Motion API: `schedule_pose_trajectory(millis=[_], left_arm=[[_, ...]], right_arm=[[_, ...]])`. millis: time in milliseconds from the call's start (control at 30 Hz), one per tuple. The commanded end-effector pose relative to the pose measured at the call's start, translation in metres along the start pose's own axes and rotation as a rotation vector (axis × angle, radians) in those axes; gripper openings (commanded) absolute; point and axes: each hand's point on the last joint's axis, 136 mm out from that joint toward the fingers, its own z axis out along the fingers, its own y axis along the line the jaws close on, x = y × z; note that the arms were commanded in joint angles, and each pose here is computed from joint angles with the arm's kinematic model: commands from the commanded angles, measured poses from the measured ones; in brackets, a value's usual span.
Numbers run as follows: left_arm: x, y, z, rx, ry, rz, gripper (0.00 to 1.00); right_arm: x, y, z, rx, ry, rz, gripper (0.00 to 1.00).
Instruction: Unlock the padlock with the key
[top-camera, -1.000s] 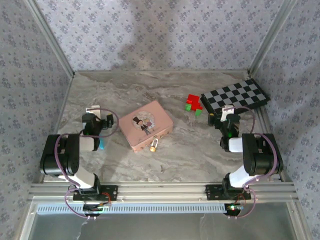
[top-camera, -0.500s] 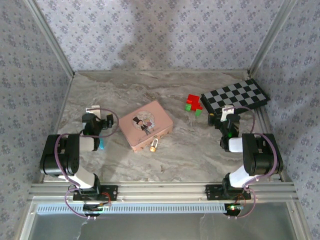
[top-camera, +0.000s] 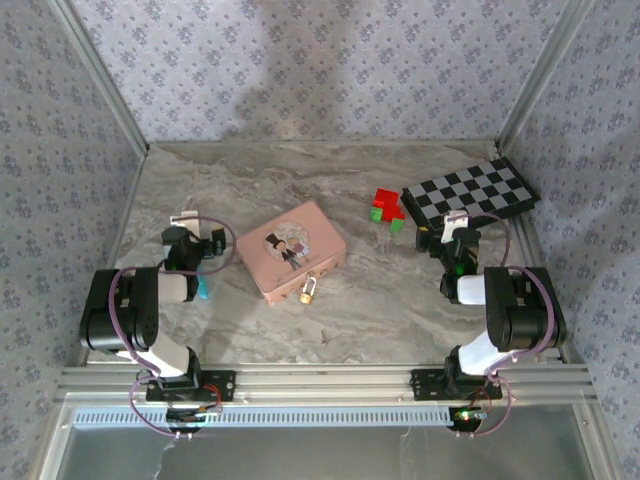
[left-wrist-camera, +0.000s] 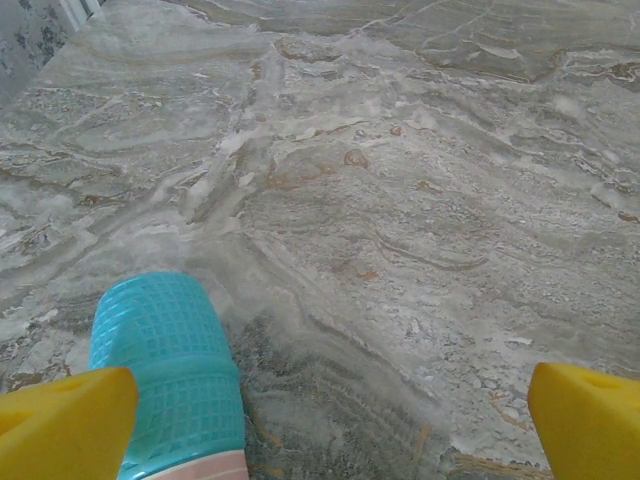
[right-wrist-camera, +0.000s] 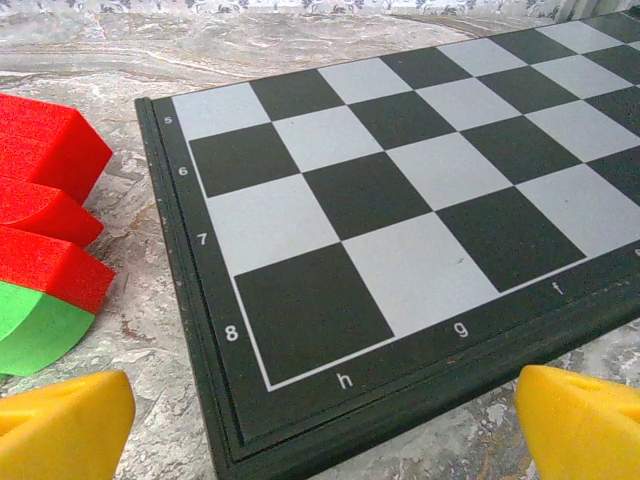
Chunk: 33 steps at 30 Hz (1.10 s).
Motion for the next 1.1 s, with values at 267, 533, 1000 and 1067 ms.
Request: schedule_pose_trajectory(millis=[267,533,1000,1067], left_arm=[[-0.096,0.008,-0.030,-0.082,0.096,-0.173,1.00],[-0.076,-0.028,-0.077,-0.003,0.189,-0.388,1.00],[-0.066,-0.071,-0.086,0.128,0.207,-0.543,1.00],[-0.070,-0.082,-0.088,0.156,0.206,-0.535,1.00]], right_arm=[[-0.073,0.037,-0.027,0.025,0.040,-0.086,1.00],[-0.067,0.162,-0.089,-0.338,0.363,0.067,1.00],[0.011,0.310,-0.187,-0.683,0.762,0.240,1.00],[0.013,0.331,-0.183,-0.718,0.764,0.236,0.99]])
